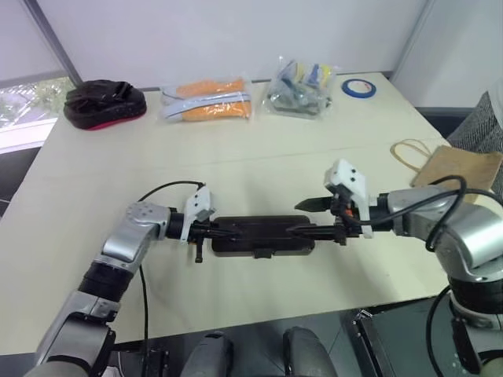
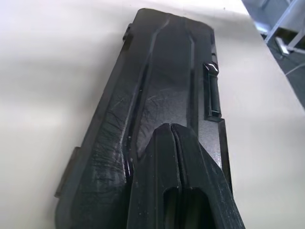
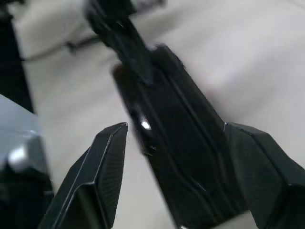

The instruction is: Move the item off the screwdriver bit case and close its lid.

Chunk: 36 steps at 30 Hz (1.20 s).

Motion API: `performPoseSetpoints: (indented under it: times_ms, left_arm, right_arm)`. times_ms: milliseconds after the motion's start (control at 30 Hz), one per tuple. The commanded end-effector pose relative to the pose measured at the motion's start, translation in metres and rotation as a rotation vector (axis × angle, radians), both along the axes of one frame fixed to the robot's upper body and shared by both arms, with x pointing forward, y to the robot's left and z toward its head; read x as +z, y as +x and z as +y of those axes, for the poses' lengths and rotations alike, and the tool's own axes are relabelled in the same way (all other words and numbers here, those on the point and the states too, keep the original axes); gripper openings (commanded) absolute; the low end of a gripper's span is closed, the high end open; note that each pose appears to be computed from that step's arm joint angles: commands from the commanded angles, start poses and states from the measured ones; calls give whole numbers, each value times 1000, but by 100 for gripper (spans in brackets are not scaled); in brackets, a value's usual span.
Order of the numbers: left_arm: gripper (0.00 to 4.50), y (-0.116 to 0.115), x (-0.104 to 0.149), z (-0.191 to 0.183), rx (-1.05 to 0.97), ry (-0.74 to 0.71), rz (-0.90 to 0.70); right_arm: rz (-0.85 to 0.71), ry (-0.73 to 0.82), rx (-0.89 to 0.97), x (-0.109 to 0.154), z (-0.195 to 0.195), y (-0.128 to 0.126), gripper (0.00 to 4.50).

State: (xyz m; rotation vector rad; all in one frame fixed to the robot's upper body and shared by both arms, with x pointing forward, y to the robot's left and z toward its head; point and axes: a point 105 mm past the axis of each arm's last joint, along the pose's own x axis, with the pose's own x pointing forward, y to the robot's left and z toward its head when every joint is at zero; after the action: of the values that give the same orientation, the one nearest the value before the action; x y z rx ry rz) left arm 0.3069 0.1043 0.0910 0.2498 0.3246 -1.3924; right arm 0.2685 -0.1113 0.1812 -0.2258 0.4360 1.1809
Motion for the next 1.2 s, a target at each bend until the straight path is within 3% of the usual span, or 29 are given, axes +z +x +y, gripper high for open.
performPoseSetpoints:
  times_ms: [33, 167, 200, 367, 667, 933, 1200]
  left_arm:
    - [0, -2, -45, 20, 93, 142, 116]
    - [0, 1, -42, 18, 102, 127, 114]
    - [0, 2, -42, 18, 103, 124, 113]
    - [0, 7, -32, 14, 116, 89, 102]
    - [0, 32, 15, -4, 129, -10, 34]
    - [0, 44, 24, -19, 90, 0, 6]
    - [0, 55, 29, -32, 65, 1, -13]
  right_arm:
    - [-4, 28, 38, 5, 10, -9, 242]
    - [52, 48, 79, -6, 22, -17, 38]
    - [63, 46, 90, -9, 25, -19, 7]
    - [127, 21, 153, -29, 39, -31, 7]
    - [147, -43, 148, -60, 49, -27, 7]
    - [122, -92, 92, -81, 55, -22, 7]
    - [86, -89, 53, -81, 64, -19, 7]
